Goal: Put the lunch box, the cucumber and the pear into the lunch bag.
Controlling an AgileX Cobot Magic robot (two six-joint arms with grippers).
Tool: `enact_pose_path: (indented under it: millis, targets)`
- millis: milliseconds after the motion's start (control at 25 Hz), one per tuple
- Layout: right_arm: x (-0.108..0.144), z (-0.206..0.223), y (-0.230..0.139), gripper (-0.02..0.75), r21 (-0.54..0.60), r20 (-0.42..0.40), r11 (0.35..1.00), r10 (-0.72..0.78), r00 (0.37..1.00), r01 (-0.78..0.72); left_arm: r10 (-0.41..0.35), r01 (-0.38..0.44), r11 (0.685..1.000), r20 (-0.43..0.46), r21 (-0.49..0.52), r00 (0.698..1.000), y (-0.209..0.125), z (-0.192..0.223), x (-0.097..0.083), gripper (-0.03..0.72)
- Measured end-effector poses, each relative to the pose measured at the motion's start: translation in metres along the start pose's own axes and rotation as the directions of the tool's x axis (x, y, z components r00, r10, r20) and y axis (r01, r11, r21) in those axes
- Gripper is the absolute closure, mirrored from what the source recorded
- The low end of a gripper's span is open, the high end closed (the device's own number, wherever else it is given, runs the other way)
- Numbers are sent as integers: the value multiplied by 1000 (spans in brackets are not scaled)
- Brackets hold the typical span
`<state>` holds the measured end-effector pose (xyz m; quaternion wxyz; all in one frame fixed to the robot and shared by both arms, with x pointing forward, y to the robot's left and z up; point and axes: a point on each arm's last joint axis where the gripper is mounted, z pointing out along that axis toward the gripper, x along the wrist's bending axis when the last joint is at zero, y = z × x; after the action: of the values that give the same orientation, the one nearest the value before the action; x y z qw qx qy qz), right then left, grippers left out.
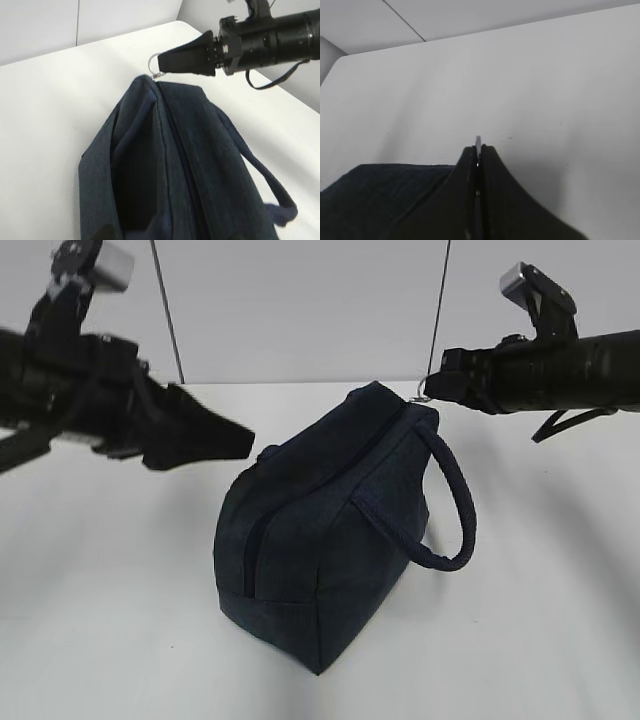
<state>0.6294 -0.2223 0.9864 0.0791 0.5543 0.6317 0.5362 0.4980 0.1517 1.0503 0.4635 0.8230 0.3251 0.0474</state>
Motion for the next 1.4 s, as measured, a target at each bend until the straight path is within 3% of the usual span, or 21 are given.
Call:
enact_pose_path:
  millis: [120, 240, 400, 640, 840, 920, 1040, 1080, 1280, 1400]
  targets:
    - [1, 0, 0, 732, 2, -14, 1000, -1, 1000, 1, -41, 42, 998, -29, 36, 999, 36, 17, 7, 290]
    - [3, 0, 0, 732, 3, -35, 1000, -1, 999, 1, -100, 101, 993, -24, 60, 995, 63, 46, 27, 293]
    - [5, 0, 0, 732, 4, -54, 1000, 7, 999, -7, -145, 144, 979, -1, 146, 989, 76, 85, 46, 300]
    - [5, 0, -1, 732, 15, -58, 1000, 1, 998, 0, -108, 105, 979, 8, 173, 994, 96, 115, 36, 306]
    - [6, 0, -2, 732, 19, -62, 1000, -4, 998, 5, -141, 137, 971, 4, 198, 990, 92, 130, 40, 316]
    - [6, 0, -2, 732, 19, -66, 1000, -3, 998, 5, -151, 148, 965, -3, 214, 989, 87, 137, 43, 391]
    - [6, 0, -2, 732, 20, -67, 1000, -4, 998, 6, -161, 159, 962, -8, 221, 987, 83, 144, 46, 625]
    - [6, 0, -2, 732, 21, -67, 1000, -5, 998, 7, -161, 159, 964, -12, 215, 987, 83, 144, 47, 653]
    - [-4, 2, -3, 732, 14, 22, 1000, 14, 1000, -14, -129, 132, 972, -31, 193, 991, 87, 140, 47, 677]
    - [-15, 13, -15, 732, 47, 36, 997, 52, 998, -54, -100, 106, 978, -38, 182, 994, 92, 133, 44, 678]
